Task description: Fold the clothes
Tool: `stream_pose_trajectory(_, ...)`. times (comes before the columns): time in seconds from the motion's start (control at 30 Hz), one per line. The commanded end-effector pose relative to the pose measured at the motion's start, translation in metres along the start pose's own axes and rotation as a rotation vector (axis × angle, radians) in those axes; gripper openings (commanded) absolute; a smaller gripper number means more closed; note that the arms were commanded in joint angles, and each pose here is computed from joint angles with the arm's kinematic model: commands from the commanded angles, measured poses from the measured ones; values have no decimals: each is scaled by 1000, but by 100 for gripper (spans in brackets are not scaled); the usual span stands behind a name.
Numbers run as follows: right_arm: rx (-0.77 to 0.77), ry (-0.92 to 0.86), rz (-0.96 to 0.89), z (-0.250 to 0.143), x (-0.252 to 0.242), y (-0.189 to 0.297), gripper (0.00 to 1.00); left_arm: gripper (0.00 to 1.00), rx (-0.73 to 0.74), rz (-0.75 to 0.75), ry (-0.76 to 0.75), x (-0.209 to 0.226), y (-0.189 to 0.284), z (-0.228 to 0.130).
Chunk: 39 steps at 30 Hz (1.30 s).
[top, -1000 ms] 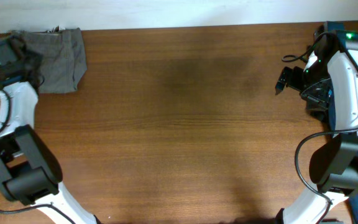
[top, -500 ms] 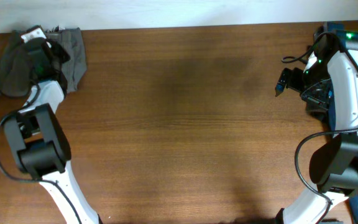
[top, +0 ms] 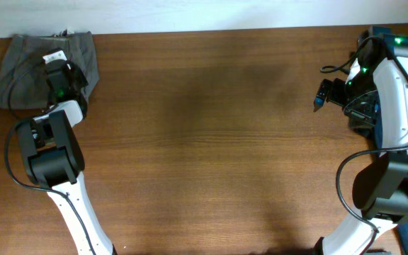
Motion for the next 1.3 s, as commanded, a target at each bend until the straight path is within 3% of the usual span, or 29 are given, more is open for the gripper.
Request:
stream_pose_trajectory(0.0, 3, 10, -3, -2, -1, 1, 99, 0, 51, 23, -53, 5, -5, -22)
stream_pose_trajectory(0.1, 12, 8, -6, -3, -1, 1, 99, 0, -18, 26, -55, 7, 4, 9)
stream_pose_trajectory(0.2, 16, 8, -7, -4, -2, 1, 99, 0, -202, 38, -21, 15, 32, 83)
stream_pose_trajectory(0.3, 16, 8, -7, -4, -2, 1, 99, 0, -334, 43, 1, 20, 59, 133)
stream_pose_trajectory(0.43, 17, 8, -7, -4, -2, 1, 99, 0, -417, 62, 20, 33, 74, 161)
stream_pose_trajectory(0.63, 18, 8, -8, -5, -2, 1, 99, 0, -354, 122, 28, 69, 54, 133)
stream_pose_trajectory(1.07, 33, 6, -13, -8, -3, 1, 99, 1, -139, 235, 51, 138, -20, -20)
stream_pose_trajectory(1.17, 36, 5, -14, -8, -3, 1, 99, 1, -131, 241, 53, 141, -21, -26)
stream_pose_trajectory(1.27, 45, 5, -17, -10, -4, 1, 99, 4, -193, 247, 51, 143, -18, -11)
Point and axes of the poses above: each gripper's point midway between its finger pads, its own y axis back along the fingers, its own x axis along the line the jaws close on, z = x × y, the point moved 5 cm from there along y, back along the fingers, and after that the axes turned 3 degrees about -y, right-handed, at the moved point
